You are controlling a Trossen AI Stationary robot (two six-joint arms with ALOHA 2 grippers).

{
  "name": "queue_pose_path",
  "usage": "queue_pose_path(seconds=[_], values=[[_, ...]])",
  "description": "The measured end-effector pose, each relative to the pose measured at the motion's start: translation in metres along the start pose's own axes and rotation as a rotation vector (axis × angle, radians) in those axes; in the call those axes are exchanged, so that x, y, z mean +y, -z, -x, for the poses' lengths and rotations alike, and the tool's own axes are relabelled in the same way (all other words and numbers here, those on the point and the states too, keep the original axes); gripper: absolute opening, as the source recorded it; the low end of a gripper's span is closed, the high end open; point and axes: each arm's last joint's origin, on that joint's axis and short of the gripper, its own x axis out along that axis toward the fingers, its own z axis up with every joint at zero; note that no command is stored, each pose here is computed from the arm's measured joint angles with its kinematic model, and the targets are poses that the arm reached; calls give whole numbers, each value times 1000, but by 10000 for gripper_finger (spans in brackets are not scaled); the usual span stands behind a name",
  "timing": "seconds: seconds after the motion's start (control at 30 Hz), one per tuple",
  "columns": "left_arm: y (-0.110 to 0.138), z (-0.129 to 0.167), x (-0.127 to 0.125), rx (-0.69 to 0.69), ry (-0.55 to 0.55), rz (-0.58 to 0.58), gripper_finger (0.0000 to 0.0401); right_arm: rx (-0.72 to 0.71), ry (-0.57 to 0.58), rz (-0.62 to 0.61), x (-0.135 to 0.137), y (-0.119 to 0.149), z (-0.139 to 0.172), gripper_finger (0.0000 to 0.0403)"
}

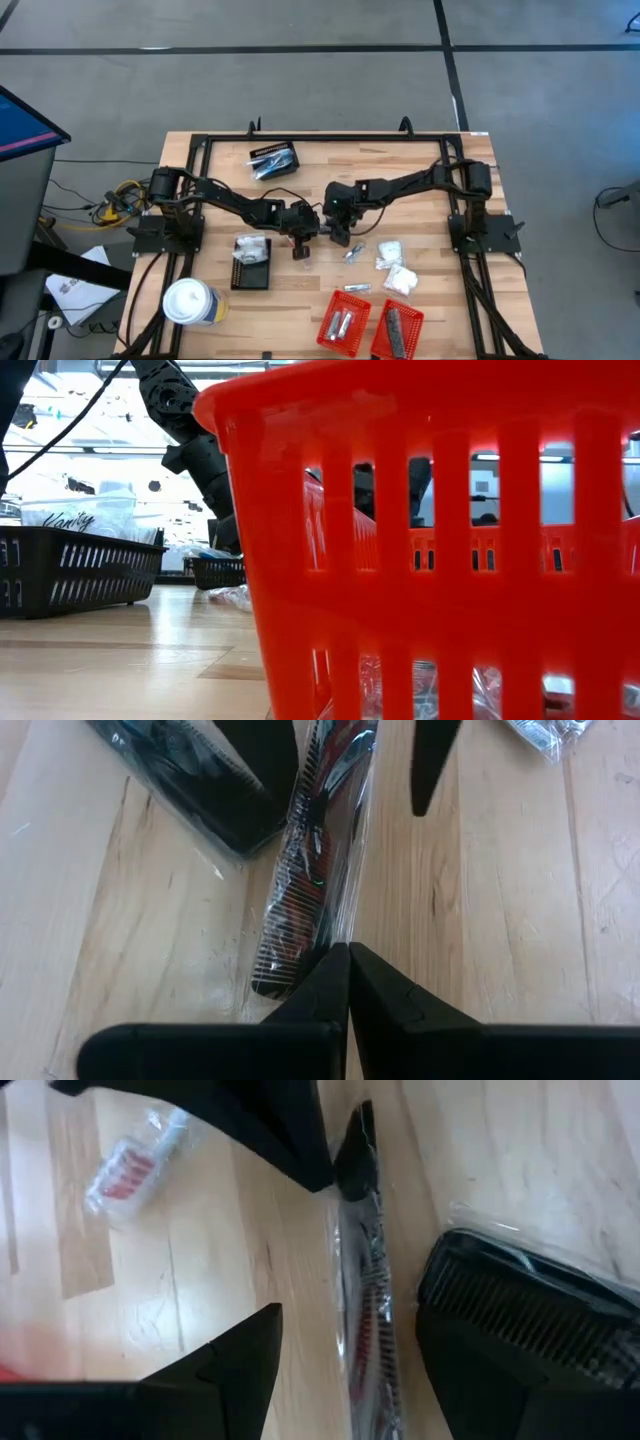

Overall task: Pick & Place Travel size toiletries
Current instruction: Put the black hair brush into the right red bin

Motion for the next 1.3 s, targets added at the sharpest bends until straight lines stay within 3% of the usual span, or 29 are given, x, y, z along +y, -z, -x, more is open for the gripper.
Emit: queue_pose_path(seconds=[0.27, 0.43, 0.93, 1.13, 1.3], values=[[0, 0, 0, -2, 0, 0, 1, 29, -9, 27, 4, -7, -4, 226], [0, 0, 0, -4, -3, 0, 1, 27, -3, 82, 12, -6, -7, 202], [-2, 0, 0, -19, -3, 5, 1, 86, 4, 135, 9, 0, -5, 11], [-3, 6, -2, -26, -4, -1, 3, 82, 75, 139, 12, -1, 12, 19], [-15, 31, -14, -119, -11, -32, 3, -36, 170, 224, 38, -7, 45, 11]])
